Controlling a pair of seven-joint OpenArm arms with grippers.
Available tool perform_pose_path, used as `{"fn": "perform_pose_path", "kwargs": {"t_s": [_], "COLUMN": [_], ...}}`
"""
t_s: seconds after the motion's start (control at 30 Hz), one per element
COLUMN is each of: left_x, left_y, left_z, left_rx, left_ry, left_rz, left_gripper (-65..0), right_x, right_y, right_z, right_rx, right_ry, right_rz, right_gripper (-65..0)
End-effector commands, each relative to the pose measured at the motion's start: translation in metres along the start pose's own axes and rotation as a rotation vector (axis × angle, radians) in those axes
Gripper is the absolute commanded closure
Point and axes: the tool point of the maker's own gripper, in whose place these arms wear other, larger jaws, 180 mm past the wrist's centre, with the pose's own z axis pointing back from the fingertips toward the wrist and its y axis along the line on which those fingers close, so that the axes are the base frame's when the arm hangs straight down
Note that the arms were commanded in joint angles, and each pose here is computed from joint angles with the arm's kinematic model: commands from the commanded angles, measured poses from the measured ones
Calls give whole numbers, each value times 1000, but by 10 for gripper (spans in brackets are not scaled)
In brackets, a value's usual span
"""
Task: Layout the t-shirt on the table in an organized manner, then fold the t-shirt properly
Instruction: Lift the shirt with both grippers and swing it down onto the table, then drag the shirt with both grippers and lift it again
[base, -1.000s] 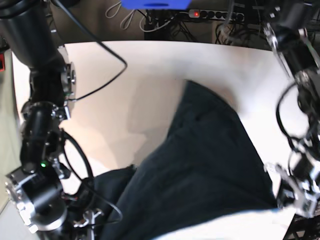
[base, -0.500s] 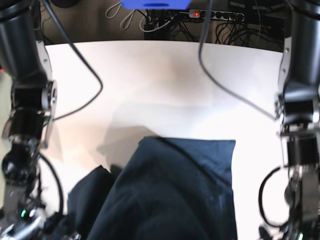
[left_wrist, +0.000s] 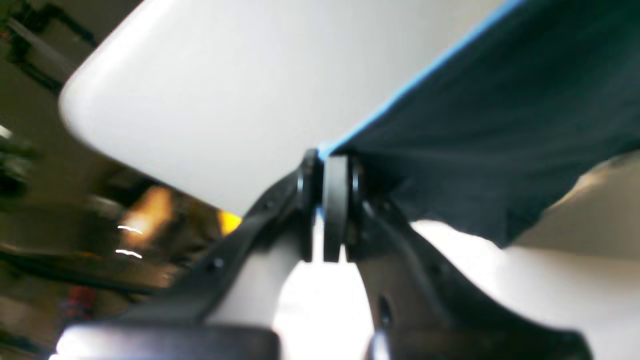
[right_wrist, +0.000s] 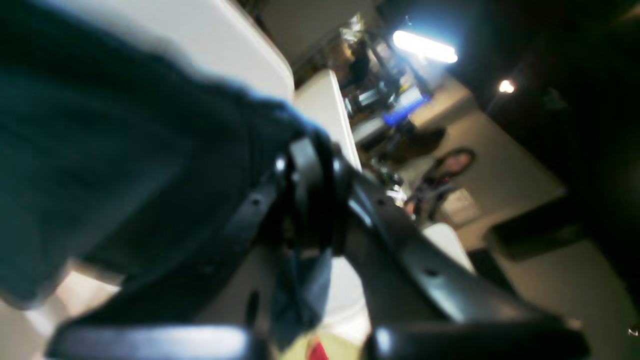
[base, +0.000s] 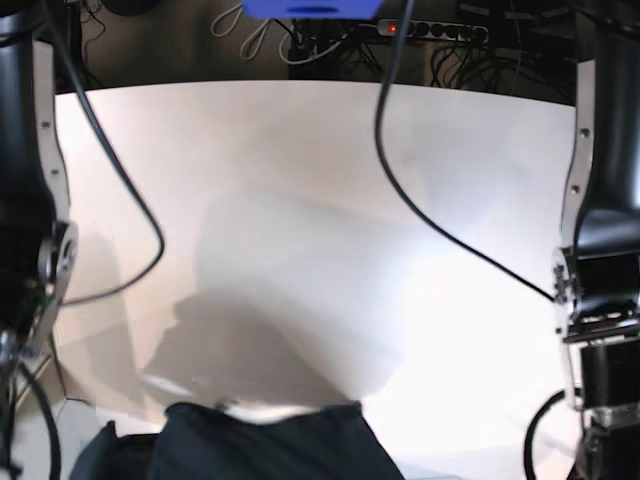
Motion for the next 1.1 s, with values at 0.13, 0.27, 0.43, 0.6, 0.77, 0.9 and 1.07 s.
{"fn": "perform_pose_path", "kwargs": {"t_s": [0.13, 0.27, 0.43, 0.6, 0.77, 0.9, 1.07], "left_x": [4, -59, -140, -186, -238, -270, -293], "left_y": [5, -44, -122, -176, -209, -211, -185], "left_z": [33, 47, 75, 100, 128, 151, 172], "left_rx": [79, 31, -87, -181, -246, -246, -199], "left_ry": [-70, 35, 154, 233, 346, 424, 493], "left_rz": [-73, -115, -129, -120, -78, -54, -66], "left_gripper": [-5, -5, -5, -5, -5, -5, -5], "right_x": [-17, -45, -81, -93, -109, -124, -130], "right_y": [58, 130, 215, 266, 301, 319, 363], "right_z": [40, 69, 101, 131, 156, 175, 218], "right_rx": [48, 182, 381, 504, 593, 647, 790], "right_ry": [-23, 15, 78, 94, 152, 203, 231], "right_rz": [33, 20, -29, -91, -128, -133, -126], "right_gripper": [0, 0, 0, 0, 0, 0, 0]}}
